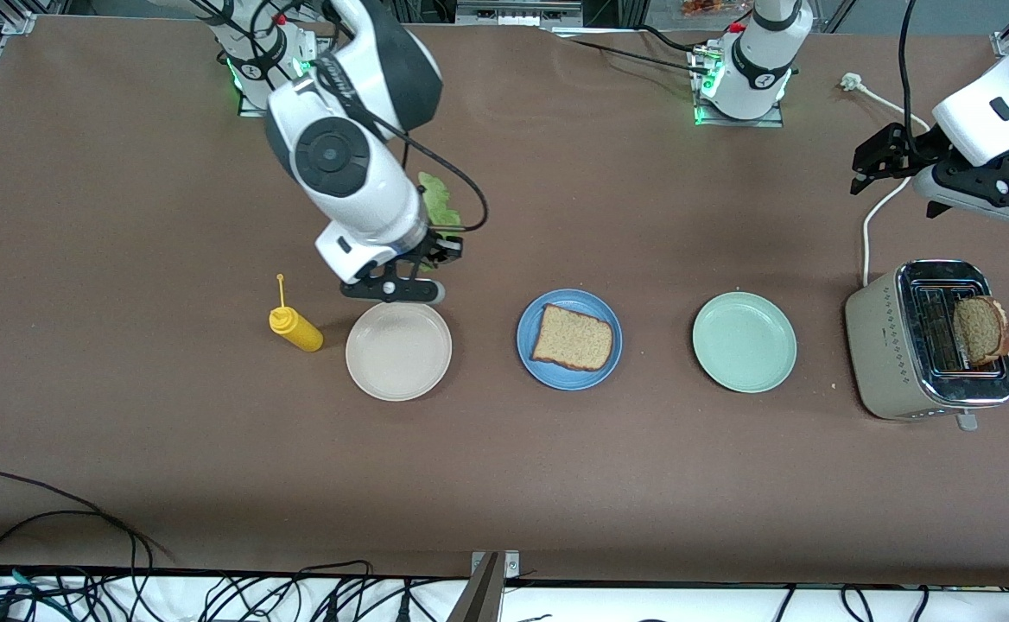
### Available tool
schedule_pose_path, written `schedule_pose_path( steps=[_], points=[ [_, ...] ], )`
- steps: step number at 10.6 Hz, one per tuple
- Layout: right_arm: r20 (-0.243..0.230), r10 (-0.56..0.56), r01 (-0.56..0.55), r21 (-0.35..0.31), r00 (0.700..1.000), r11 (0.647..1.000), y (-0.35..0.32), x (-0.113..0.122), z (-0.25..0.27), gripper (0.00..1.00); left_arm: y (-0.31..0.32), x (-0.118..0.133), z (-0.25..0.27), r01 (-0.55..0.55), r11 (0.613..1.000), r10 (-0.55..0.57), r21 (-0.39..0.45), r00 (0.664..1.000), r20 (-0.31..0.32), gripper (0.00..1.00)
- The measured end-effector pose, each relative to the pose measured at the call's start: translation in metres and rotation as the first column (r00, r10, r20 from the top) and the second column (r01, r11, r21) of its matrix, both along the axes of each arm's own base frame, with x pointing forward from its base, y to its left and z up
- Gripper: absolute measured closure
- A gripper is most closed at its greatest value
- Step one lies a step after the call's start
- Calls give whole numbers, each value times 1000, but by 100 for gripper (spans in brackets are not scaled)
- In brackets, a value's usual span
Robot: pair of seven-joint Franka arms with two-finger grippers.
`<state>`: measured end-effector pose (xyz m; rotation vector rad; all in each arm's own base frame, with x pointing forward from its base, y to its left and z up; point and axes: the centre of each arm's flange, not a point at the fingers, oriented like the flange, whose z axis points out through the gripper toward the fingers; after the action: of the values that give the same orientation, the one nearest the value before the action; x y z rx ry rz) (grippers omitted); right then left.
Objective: Make sandwich in blue plate with both arms
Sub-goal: 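Carry the lettuce leaf with the right gripper over the blue plate, then lower the lettuce leaf onto the bread slice with the right gripper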
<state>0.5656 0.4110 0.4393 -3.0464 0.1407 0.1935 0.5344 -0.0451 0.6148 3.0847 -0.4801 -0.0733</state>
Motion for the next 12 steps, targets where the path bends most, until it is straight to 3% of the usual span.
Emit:
schedule_pose_path(
  steps=[6,9,12],
  points=[
    [32,-230,231,-9,973,973,94,6,-58,91,1,0,0,-1,1000,1,0,1000,0,0],
    [65,-360,356,61,931,932,127,7,-82,91,1,0,0,-1,1000,1,0,1000,0,0],
    [56,-463,453,133,884,881,145,10,-106,91,1,0,1,-1,1000,1,0,1000,1,0]
  ],
)
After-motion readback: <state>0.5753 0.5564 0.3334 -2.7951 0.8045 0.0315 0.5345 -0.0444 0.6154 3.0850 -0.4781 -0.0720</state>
